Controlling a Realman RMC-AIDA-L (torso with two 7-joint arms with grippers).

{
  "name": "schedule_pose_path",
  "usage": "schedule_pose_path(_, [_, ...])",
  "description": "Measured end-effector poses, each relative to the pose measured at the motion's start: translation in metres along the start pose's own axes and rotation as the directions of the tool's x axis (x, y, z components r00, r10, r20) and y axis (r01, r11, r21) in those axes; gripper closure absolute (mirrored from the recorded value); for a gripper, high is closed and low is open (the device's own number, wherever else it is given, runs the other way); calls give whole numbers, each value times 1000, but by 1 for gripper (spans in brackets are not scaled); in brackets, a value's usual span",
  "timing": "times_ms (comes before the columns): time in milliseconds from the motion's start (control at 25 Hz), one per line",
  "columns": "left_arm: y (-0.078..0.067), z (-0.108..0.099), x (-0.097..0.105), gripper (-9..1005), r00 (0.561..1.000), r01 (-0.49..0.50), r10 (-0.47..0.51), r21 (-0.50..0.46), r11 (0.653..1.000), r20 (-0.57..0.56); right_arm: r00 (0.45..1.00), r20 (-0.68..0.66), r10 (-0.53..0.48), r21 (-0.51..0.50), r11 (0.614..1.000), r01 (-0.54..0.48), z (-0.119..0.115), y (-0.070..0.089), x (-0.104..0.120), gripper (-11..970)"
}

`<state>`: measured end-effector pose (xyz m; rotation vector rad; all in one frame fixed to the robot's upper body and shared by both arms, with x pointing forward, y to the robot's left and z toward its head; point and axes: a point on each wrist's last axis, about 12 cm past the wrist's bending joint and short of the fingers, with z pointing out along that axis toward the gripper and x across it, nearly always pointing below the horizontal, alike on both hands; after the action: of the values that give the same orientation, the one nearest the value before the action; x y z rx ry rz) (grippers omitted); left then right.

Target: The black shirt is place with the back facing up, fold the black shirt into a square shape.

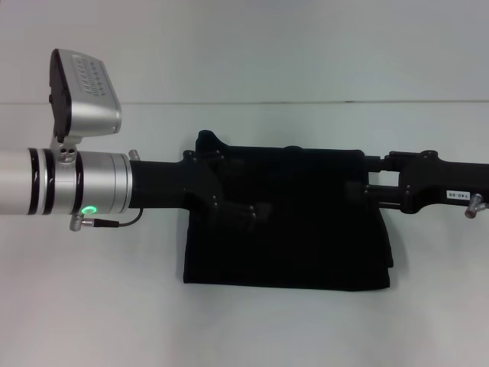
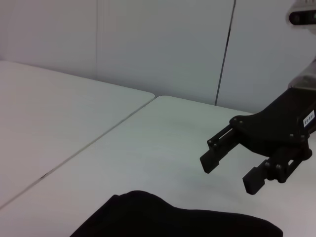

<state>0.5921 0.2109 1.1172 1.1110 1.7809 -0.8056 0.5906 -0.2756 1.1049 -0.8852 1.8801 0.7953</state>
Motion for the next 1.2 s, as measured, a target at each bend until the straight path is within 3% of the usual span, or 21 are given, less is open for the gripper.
schedule_pose_path(520, [-2, 2, 1, 33, 1000, -9, 9, 24, 1000, -21, 998, -66, -24, 0, 1000, 24, 2, 0, -2, 254])
schedule_pose_path(1040, [-2, 4, -1, 33, 999, -14, 15, 30, 999, -28, 998, -70, -2, 9, 1000, 3, -2, -1, -1, 32])
schedule_pose_path(1200, [-3, 6, -1, 33, 999, -20, 22, 38, 999, -36, 998, -70, -1, 9, 1000, 2, -2, -1, -1, 27])
